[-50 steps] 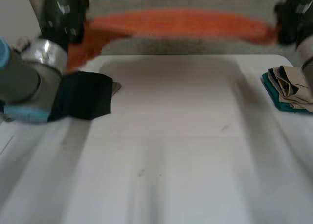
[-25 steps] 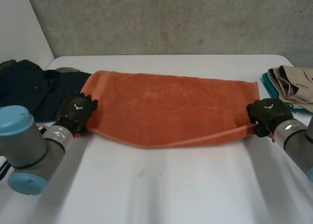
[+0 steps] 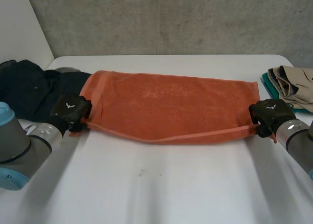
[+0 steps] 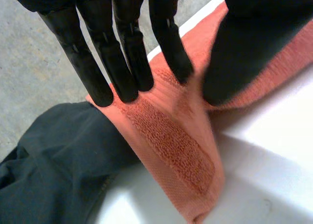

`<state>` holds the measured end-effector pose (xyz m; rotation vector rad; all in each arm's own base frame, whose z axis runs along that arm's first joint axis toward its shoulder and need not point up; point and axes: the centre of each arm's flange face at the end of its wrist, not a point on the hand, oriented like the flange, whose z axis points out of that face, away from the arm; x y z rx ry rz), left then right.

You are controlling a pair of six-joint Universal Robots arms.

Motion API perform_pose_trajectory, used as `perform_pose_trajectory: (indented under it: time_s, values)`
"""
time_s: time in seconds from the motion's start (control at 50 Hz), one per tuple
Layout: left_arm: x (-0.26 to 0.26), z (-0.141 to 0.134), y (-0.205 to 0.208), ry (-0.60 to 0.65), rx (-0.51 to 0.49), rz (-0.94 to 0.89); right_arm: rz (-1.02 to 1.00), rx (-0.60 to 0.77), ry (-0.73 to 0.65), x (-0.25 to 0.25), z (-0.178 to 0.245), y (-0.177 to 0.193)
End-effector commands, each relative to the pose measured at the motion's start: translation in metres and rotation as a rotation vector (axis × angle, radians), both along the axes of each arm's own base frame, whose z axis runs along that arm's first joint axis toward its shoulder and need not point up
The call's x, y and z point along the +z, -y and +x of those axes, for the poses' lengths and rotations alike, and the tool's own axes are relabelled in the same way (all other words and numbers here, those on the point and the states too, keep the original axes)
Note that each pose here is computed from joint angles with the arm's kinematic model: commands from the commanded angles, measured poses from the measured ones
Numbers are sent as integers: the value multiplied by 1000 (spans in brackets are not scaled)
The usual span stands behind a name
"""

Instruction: Fold the laundry.

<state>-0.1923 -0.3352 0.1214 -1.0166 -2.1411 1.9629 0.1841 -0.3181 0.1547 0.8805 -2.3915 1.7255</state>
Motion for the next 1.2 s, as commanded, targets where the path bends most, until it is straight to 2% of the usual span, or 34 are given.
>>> perform_pose_trajectory:
  time_s: [0.02, 0.16, 0.22, 0.26, 0.28, 0.34, 0.36, 0.4, 0.46, 0.56, 0.64, 0.74, 0.9, 0.96, 1.06, 1.2]
  values:
    - [5, 1, -4, 14, 30, 22, -2, -5, -25, 5, -2, -2]
    - [63, -4, -52, 29, 7, 4, 53, 94, -231, 34, -6, -39]
    - [65, -1, -85, 96, -7, 103, 101, 161, -349, 43, -9, -64]
    - [63, 2, -102, 162, -21, 171, 157, 211, -441, 45, -14, -85]
    - [59, 5, -121, 255, -48, 244, 177, 225, -472, 45, -17, -92]
    - [53, 11, -147, 419, -105, 355, 238, 242, -590, 49, -33, -106]
    - [49, 15, -163, 516, -159, 430, 252, 252, -613, 50, -36, -108]
    - [47, 17, -171, 594, -209, 459, 261, 264, -634, 51, -39, -110]
    - [51, 14, -159, 621, -207, 368, 265, 257, -622, 50, -40, -109]
    - [57, -4, -118, 531, -141, 168, 269, 210, -558, 38, -39, -92]
    - [62, -25, -84, 458, -120, 10, 144, 103, -504, 29, -38, -48]
    - [59, -55, -41, 421, -113, -179, -38, 28, -449, 35, -25, -17]
    - [27, -85, 8, 406, -122, -245, -190, 21, -435, 10, 2, 31]
    - [14, -96, 35, 412, -79, -269, -228, 20, -432, 1, 9, 50]
    - [7, -108, 56, 404, -27, -303, -275, 27, -411, -11, 24, 73]
    - [11, -127, 49, 354, -55, -324, -321, -148, -389, -7, 18, 97]
